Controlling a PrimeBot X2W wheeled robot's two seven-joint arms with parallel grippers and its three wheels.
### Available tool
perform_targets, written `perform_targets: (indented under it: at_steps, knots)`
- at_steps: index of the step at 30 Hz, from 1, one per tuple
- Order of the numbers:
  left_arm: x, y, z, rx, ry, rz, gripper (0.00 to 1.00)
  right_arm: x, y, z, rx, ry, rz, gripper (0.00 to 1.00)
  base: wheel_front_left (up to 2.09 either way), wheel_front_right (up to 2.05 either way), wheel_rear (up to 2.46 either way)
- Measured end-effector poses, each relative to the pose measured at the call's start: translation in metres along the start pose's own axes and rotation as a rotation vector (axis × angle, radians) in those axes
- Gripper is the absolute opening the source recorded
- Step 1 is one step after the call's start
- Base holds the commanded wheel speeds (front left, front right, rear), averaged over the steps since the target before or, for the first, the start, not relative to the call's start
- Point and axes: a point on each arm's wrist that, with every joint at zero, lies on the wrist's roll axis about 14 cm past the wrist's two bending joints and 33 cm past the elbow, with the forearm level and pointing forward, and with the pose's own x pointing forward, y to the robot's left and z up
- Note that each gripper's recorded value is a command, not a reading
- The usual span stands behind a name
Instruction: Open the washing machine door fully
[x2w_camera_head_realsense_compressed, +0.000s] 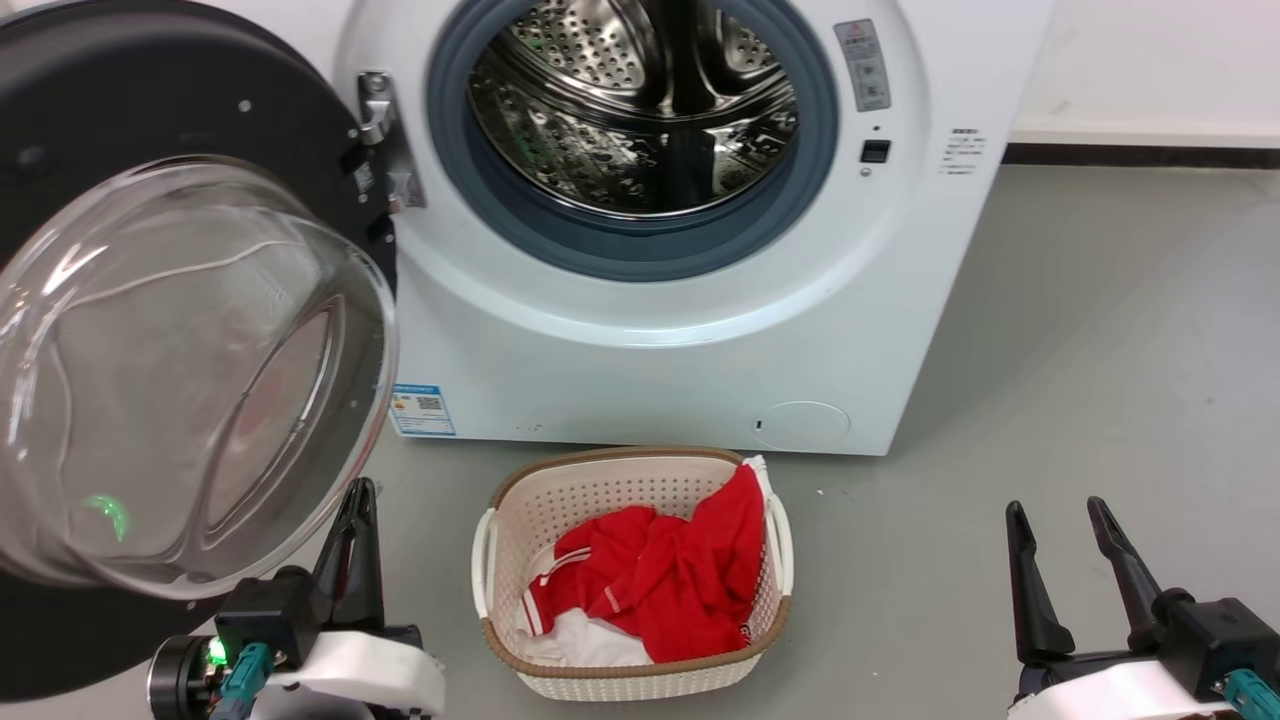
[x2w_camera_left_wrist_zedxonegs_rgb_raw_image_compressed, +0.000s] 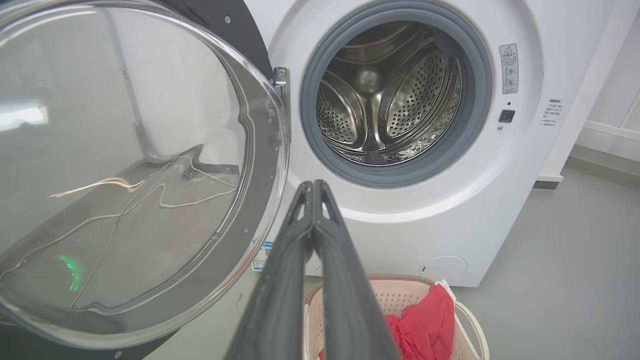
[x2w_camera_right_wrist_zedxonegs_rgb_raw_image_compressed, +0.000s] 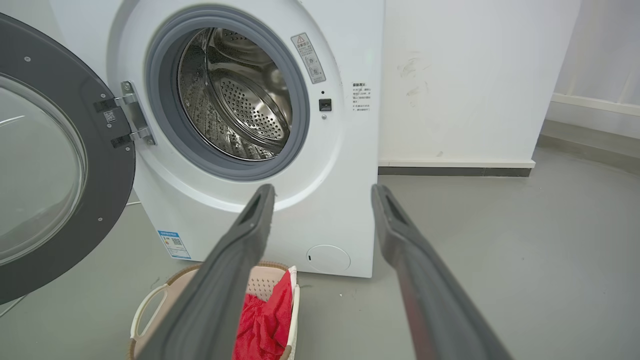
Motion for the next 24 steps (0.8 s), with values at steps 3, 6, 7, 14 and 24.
perform_targets:
  at_steps: [3,6,7,14,24]
  knots:
    - [0.009,-0.014,-0.001,-0.008,-0.004,-0.035,0.49,-0.004,-0.006,0.001,-0.009,0.000,-0.021,1.00,0.00,0.00,0.00]
    - [0.014,-0.025,-0.005,-0.012,0.003,-0.060,1.00,-0.008,-0.012,0.003,-0.015,-0.002,-0.041,1.00,0.00,0.00,0.00]
    - [0.015,-0.028,-0.006,-0.010,0.007,-0.068,1.00,-0.010,-0.014,0.003,-0.017,-0.002,-0.047,1.00,0.00,0.00,0.00]
    - [0.015,-0.035,-0.011,0.010,0.015,-0.082,1.00,-0.014,-0.019,0.005,-0.023,-0.006,-0.065,1.00,0.00,0.00,0.00]
    - [0.012,-0.033,-0.012,0.030,0.017,-0.072,1.00,-0.012,-0.017,0.003,-0.022,-0.001,-0.057,1.00,0.00,0.00,0.00]
